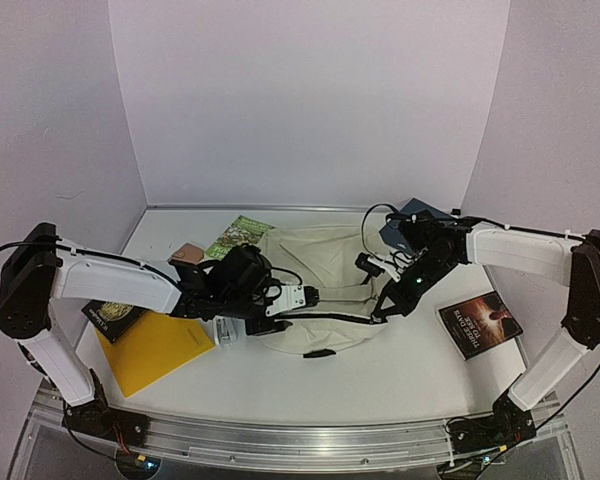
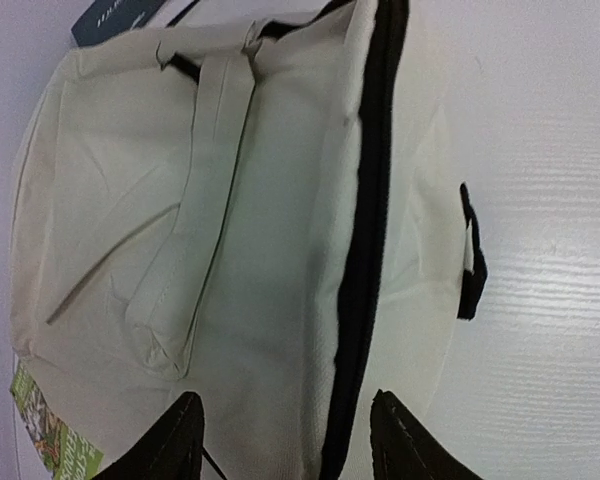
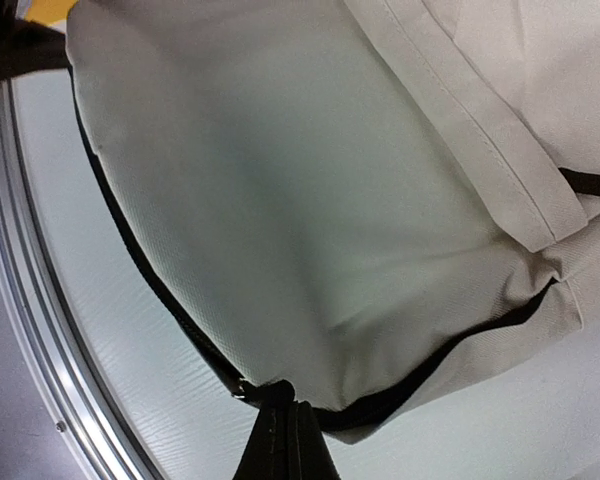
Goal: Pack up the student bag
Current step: Unzip the student bag at the center of the board.
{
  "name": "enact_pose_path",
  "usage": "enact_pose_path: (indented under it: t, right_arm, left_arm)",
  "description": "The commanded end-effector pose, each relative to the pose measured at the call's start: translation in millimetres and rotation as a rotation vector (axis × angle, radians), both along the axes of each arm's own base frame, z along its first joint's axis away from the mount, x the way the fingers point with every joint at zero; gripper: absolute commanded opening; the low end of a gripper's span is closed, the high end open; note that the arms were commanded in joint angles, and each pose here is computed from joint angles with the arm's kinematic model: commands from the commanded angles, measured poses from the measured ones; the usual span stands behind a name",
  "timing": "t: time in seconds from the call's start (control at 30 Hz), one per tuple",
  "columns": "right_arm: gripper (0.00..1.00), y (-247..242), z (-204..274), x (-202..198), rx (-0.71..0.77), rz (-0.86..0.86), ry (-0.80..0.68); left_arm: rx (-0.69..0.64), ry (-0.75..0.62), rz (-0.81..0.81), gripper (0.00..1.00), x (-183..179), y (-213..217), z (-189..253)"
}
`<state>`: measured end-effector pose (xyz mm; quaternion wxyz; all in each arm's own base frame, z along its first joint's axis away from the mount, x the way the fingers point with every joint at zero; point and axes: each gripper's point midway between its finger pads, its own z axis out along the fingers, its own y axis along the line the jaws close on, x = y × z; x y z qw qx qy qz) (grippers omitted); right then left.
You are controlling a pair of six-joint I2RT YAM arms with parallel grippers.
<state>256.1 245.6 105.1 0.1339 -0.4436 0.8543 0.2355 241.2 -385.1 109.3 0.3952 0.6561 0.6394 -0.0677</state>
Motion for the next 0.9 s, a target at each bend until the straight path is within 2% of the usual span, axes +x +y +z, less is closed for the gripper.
enact_pose_path:
  t: [0.0,0.07,0.1,0.23,0.3,0.4,0.47,0.6,0.67,0.87]
  right_arm:
    - [0.0,15,18,4,0.075,-0.005,0.022]
    - [0.0,16,19,4,0.08,-0.006,0.024]
    - [0.0,16,19,3,0.083,-0.006,0.026]
    - [0.0,18,22,3,0.095,-0.008,0.029]
    - [0.0,18,22,2,0.097,-0.011,0.029]
    - [0.0,16,21,2,0.091,-0.014,0.026]
    - [0.0,14,20,1,0.085,-0.017,0.022]
    - [0.0,7,17,1,0.053,-0.027,0.002]
    - [0.0,-2,12,3,0.007,-0.04,-0.023]
    - [0.0,-38,-5,20,-0.114,-0.09,-0.087]
  left_arm:
    - [-0.112,0.005,-0.054,0.64,-13,-40,42]
    - [-0.137,0.02,-0.086,0.73,-19,-54,48]
    - [-0.141,0.028,-0.093,0.75,-19,-61,48]
    - [-0.114,0.06,-0.116,0.76,-17,-82,36]
    - [-0.106,0.073,-0.125,0.72,-15,-92,31]
    - [-0.101,0.102,-0.142,0.62,-15,-103,22]
    - [-0.102,0.121,-0.152,0.5,-17,-107,18]
    - [-0.084,0.128,-0.137,0.16,-17,-102,14]
    - [-0.08,0.123,-0.121,0.02,-19,-92,15]
    - [-0.089,0.072,-0.063,0.0,-22,-59,26]
